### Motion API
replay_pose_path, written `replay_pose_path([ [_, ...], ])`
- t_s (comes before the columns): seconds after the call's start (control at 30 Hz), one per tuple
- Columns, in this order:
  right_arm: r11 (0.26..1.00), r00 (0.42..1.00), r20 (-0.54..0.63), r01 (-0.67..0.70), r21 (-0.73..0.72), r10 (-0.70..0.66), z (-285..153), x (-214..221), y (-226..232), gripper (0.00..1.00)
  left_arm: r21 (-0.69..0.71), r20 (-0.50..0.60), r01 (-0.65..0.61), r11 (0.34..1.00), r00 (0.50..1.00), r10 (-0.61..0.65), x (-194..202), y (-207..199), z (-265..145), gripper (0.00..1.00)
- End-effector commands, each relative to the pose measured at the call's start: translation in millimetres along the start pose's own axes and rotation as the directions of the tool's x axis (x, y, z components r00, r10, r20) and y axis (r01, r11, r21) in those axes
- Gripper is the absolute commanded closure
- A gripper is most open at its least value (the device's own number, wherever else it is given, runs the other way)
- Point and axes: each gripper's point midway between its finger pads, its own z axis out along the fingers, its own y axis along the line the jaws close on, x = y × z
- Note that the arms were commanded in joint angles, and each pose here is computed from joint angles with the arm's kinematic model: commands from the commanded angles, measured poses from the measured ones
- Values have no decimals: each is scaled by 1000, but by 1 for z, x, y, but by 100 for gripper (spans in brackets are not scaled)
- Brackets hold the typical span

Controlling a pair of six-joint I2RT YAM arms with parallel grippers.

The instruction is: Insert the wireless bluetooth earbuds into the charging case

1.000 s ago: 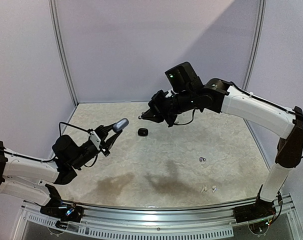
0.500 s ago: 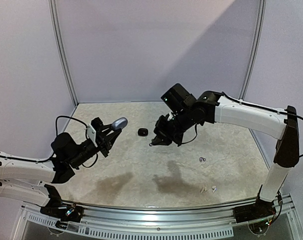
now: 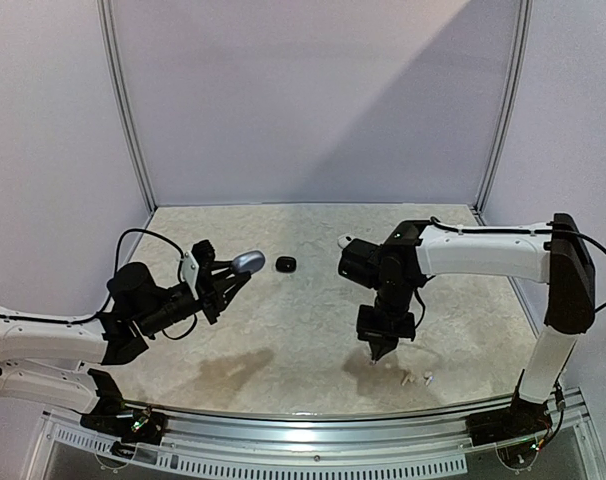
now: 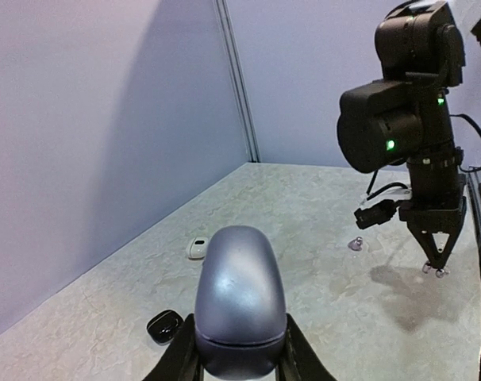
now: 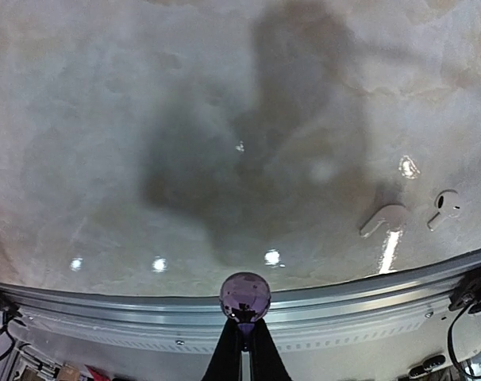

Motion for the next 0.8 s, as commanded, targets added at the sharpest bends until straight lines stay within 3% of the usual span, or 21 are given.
replay_pose_path([
  [0.0,993,998,-69,0,116,8,25,6,-30,100,10,7,-15,1000,1000,15,-6,0,1,100],
  [0.77,993,989,-147,42,107,-25,68,-1,-21,97,12,13,-34,999,999,34,-7,0,1,100],
])
